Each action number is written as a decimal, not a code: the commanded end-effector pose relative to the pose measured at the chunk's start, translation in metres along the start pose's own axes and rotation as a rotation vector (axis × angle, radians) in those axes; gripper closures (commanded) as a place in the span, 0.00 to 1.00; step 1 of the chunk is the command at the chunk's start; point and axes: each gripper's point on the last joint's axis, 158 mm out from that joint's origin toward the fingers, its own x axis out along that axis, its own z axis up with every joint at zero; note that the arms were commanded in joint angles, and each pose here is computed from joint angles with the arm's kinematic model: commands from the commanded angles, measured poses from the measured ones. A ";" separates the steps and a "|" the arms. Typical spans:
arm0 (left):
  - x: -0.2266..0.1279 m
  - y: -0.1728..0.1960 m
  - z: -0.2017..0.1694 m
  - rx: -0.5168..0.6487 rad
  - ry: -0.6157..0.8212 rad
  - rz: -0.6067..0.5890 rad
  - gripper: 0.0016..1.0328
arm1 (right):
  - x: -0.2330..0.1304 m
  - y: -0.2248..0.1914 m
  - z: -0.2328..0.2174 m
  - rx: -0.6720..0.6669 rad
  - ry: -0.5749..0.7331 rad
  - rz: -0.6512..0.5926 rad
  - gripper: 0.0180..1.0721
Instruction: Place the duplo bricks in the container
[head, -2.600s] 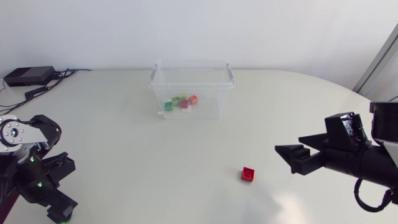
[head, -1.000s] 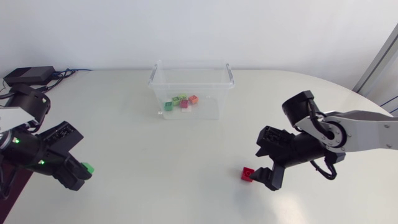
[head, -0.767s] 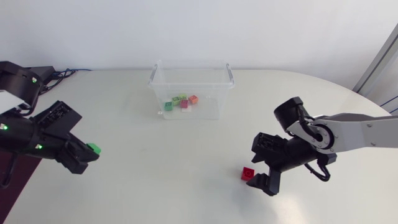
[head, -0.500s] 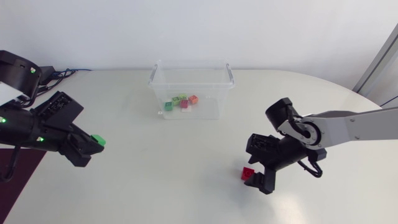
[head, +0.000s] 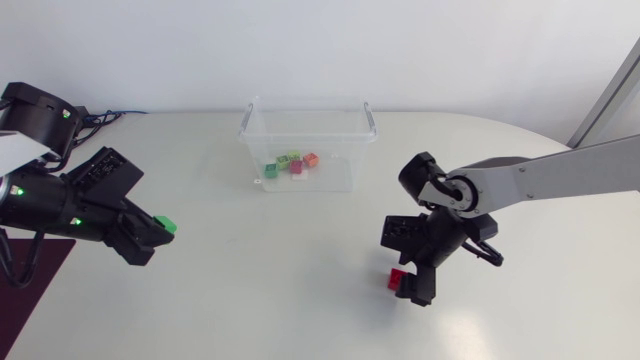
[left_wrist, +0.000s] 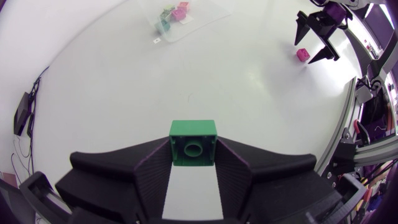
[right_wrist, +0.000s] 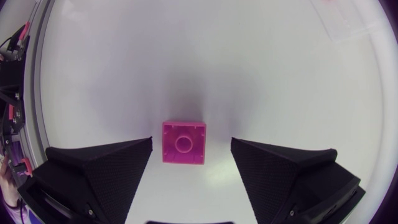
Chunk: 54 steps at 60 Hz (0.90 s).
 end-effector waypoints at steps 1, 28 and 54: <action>0.004 -0.003 0.001 0.020 0.000 -0.023 0.74 | 0.005 0.003 0.000 -0.043 0.037 0.016 0.14; 0.012 0.000 0.006 0.028 -0.009 -0.039 0.74 | 0.014 0.004 -0.003 -0.057 0.122 0.023 0.76; 0.014 -0.008 0.054 0.042 -0.077 -0.080 0.74 | -0.096 -0.011 0.024 -0.033 0.003 -0.103 0.76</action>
